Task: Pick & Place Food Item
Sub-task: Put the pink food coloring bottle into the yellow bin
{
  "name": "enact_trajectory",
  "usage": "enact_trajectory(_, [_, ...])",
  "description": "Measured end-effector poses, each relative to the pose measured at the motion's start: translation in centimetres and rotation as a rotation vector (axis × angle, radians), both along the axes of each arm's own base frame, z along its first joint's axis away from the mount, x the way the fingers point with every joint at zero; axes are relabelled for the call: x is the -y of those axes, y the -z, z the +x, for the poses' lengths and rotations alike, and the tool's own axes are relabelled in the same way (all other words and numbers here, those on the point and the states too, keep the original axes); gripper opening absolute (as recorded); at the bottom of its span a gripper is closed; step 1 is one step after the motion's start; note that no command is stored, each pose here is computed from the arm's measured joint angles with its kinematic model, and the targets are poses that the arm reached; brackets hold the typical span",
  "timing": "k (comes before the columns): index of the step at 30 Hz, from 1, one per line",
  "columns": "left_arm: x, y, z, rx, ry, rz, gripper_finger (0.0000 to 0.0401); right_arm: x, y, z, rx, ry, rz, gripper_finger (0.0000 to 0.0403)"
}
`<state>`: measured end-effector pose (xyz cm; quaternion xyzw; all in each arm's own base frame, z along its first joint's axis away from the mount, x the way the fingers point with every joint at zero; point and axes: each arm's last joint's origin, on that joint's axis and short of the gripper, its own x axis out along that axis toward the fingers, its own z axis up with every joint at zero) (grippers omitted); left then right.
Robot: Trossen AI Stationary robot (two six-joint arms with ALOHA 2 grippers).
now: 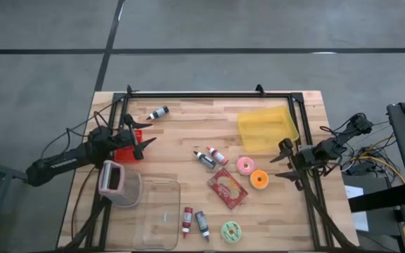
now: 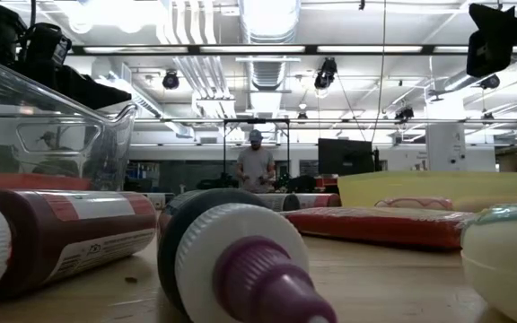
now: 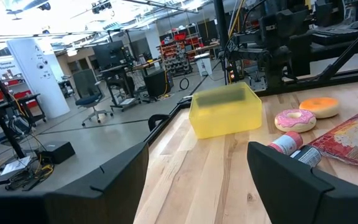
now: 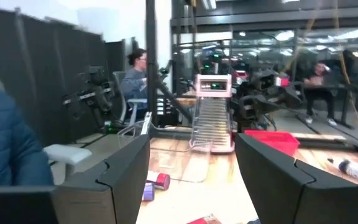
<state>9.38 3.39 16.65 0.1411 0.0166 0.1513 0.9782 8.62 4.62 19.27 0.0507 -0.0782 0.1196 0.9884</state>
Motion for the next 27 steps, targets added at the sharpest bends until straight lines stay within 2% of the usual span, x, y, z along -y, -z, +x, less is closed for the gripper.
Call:
enact_trajectory(3, [0.0,0.0,0.0,0.000,0.000,0.000,0.0278,0.4,-0.6,0.0,-0.020,0.121,0.101,0.0233])
enact_trajectory(5, [0.0,0.0,0.0,0.000,-0.001,0.000,0.0278,0.7,-1.9,-0.2,0.006,0.173,0.115,0.0233])
enact_trajectory(9, [0.0,0.0,0.0,0.000,-0.002,0.000,0.0278,1.0,-5.2,-0.5,0.041,0.215,0.093,0.0233])
enact_trajectory(15, [0.0,0.0,0.0,0.000,-0.002,0.000,0.0278,1.1,-8.6,0.4,-0.135,0.466,0.003,0.0233])
enact_trajectory(19, [0.0,0.0,0.0,0.000,-0.001,0.000,0.0278,0.4,-11.1,1.6,-0.164,0.506,0.003,0.0233])
enact_trajectory(24, [0.0,0.0,0.0,0.000,0.000,0.000,0.0278,-0.4,-12.6,4.0,-0.220,0.551,-0.027,0.0233])
enact_trajectory(27, [0.0,0.0,0.0,0.000,0.001,0.000,0.0278,-0.2,-12.6,5.6,-0.310,0.613,-0.027,0.0233])
